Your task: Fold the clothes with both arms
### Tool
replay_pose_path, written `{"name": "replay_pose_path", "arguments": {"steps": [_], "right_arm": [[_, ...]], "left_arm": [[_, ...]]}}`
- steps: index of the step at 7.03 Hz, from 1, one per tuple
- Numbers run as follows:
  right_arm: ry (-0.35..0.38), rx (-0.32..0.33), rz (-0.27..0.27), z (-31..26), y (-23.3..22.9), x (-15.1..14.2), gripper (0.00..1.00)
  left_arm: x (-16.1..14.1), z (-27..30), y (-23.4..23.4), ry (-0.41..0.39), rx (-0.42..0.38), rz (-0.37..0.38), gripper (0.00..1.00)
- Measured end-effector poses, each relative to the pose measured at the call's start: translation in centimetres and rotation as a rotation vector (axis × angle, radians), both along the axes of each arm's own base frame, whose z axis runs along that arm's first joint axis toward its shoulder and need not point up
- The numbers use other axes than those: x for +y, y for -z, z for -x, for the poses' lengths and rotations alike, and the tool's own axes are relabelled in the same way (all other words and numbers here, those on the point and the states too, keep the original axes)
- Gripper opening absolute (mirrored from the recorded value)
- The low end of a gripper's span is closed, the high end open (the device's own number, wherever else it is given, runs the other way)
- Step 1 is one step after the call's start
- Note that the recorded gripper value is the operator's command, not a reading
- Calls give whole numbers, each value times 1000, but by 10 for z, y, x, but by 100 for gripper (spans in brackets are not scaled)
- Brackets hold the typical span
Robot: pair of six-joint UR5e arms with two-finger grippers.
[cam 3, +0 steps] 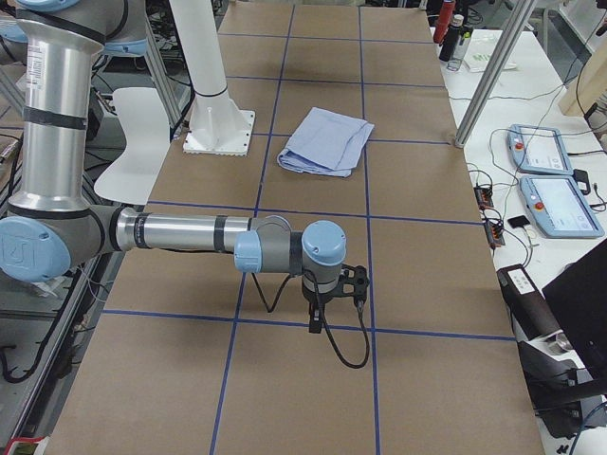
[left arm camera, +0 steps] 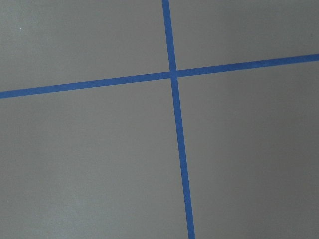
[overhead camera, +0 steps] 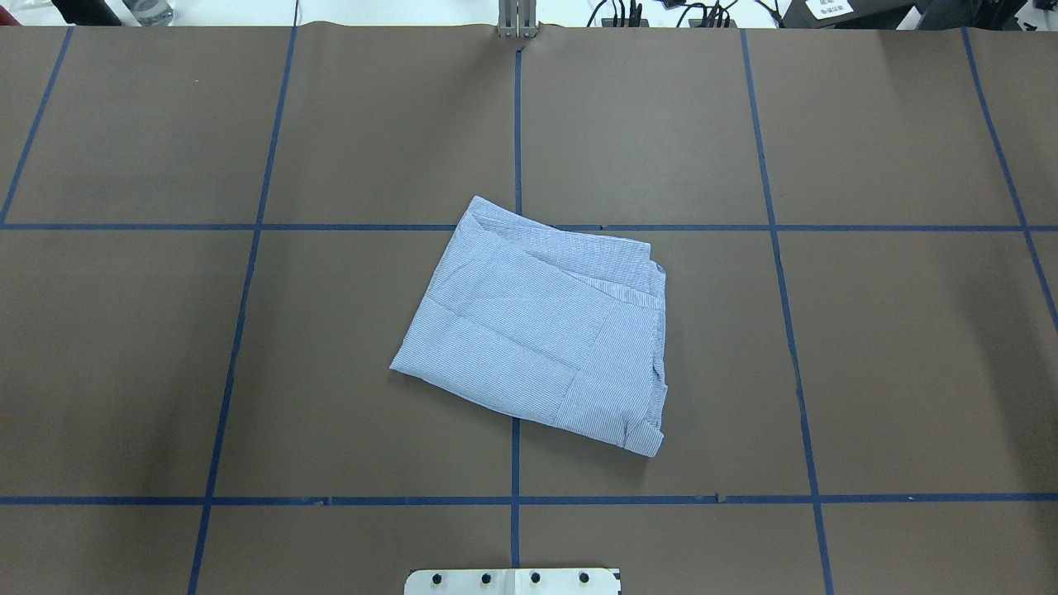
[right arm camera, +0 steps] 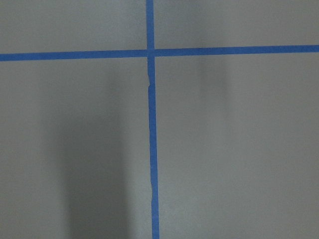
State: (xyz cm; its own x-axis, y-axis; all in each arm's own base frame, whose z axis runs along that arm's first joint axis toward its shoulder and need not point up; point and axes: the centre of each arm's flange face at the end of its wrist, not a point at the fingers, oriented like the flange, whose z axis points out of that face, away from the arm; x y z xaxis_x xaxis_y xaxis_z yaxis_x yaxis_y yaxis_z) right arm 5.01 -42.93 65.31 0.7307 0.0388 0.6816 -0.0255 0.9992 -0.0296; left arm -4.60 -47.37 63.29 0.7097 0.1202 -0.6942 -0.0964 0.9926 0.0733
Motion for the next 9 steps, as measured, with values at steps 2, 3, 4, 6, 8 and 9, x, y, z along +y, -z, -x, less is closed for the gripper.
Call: {"name": "replay_pose_path", "arguments": {"steps": [2,3,4,6,8,9], "right_arm": [[-1,-1,-2,0,1,0,100],[-2,-1,-3,0,2,-1,100],[-2,0,-4,0,2,-1,100],[-2,2,-5,-1,2,-1,100],[-2,3,-6,-1,3,-1,100],[-2,4,-8,-1,3,-2,100]], "left_arm": [[0,0,0,0,0,0,100],[0,0,0,0,-1,-1,100],[0,0,1,0,-1,-2,100],[0,0,1,0,-1,-2,100],[-1,0,1,0,-2,-2,100],[-2,0,2,0,-2,-3,100]]}}
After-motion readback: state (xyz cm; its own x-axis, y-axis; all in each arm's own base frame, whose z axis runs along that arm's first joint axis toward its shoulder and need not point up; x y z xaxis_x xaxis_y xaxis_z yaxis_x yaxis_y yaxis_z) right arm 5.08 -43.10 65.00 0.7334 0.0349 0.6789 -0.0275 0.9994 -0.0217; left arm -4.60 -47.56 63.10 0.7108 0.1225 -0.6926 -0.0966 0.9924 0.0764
